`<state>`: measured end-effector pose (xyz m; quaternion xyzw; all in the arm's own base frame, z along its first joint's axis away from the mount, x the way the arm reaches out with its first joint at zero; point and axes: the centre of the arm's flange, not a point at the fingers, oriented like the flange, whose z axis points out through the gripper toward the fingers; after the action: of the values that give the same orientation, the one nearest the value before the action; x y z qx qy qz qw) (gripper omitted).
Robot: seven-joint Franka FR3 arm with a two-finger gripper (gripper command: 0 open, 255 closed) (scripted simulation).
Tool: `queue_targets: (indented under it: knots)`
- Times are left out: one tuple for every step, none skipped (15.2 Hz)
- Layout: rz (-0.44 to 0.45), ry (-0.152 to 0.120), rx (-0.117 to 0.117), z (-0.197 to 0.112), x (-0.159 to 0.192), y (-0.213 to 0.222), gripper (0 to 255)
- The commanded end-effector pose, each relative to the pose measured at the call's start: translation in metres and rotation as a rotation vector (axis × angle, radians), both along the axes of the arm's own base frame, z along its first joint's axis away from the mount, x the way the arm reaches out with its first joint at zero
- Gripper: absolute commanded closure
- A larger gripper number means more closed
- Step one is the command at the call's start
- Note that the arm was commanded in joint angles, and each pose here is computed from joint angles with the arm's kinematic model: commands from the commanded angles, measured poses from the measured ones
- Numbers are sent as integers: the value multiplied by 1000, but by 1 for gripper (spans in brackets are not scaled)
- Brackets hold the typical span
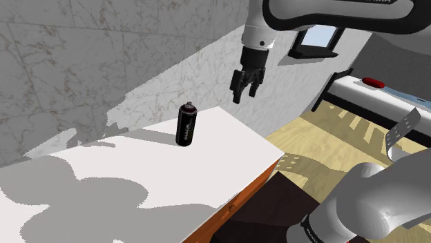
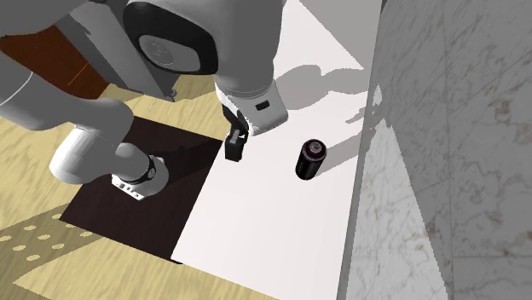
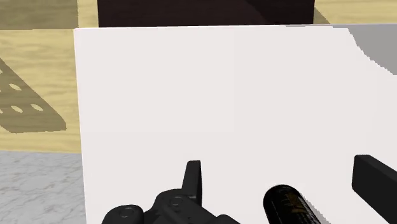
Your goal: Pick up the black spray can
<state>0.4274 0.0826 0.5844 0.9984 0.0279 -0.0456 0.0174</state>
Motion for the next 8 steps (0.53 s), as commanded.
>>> queue_targets:
  knots:
    - [-9,24,5,-11,25,10,0]
    - [-14,36,8,-16,38,16,0]
    - [-18,48,10,-21,50,22,0]
    - [-23,59,13,-26,63,27,0]
    - [-27,71,15,-31,75,33,0]
    - [-31,82,18,-36,88,38,0]
    - [-36,94,20,-41,100,44,0]
    - [-40,106,23,-47,113,49,0]
